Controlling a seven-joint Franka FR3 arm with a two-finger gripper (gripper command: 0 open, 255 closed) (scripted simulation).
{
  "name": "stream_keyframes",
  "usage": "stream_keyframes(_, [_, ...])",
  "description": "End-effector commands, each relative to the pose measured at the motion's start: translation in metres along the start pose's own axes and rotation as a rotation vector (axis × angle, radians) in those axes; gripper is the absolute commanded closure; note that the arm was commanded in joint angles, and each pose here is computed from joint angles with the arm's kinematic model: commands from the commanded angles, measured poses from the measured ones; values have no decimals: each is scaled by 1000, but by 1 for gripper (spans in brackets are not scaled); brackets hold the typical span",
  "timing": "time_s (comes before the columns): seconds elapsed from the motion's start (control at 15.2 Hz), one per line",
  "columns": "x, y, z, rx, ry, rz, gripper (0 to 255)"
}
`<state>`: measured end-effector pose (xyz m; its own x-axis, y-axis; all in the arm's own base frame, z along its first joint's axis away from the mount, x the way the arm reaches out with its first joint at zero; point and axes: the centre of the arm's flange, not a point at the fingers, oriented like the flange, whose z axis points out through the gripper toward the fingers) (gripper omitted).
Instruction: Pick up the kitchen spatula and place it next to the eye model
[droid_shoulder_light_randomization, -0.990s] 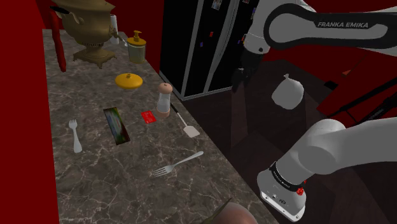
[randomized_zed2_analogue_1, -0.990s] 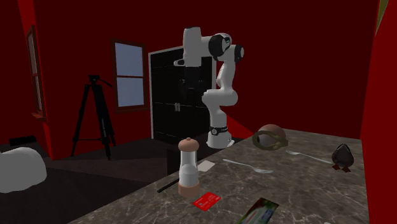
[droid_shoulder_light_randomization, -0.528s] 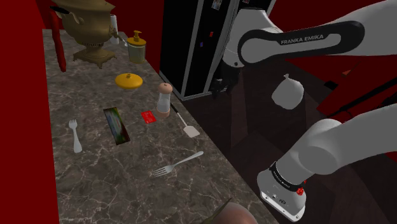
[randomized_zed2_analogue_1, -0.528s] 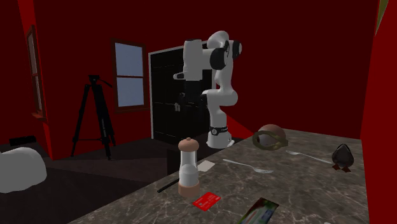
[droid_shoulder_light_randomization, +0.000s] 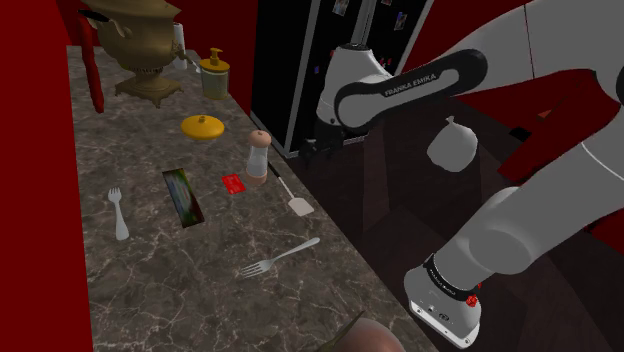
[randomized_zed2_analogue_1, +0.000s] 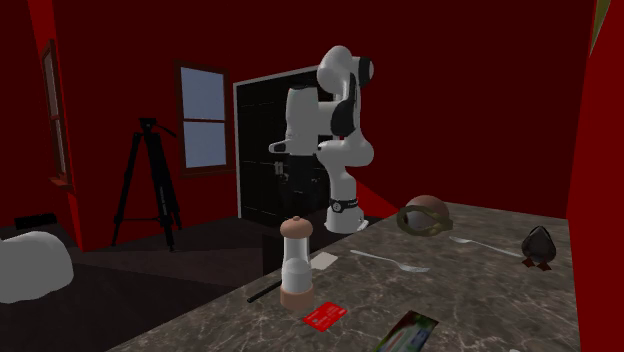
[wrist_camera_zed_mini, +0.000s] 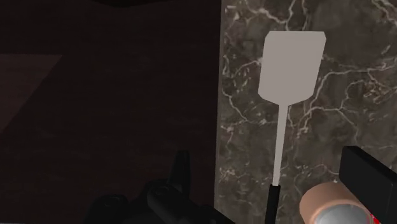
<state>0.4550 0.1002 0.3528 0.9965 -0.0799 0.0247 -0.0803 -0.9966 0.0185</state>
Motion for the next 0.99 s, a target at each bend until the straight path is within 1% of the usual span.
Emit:
stream_keyframes(0.0, [13,-11,22,5,10,15,0])
stream_keyframes(0.46, [62,-46,87,15,40,67,0])
stream_keyframes(0.92, [66,-48,122,16,41,70,0])
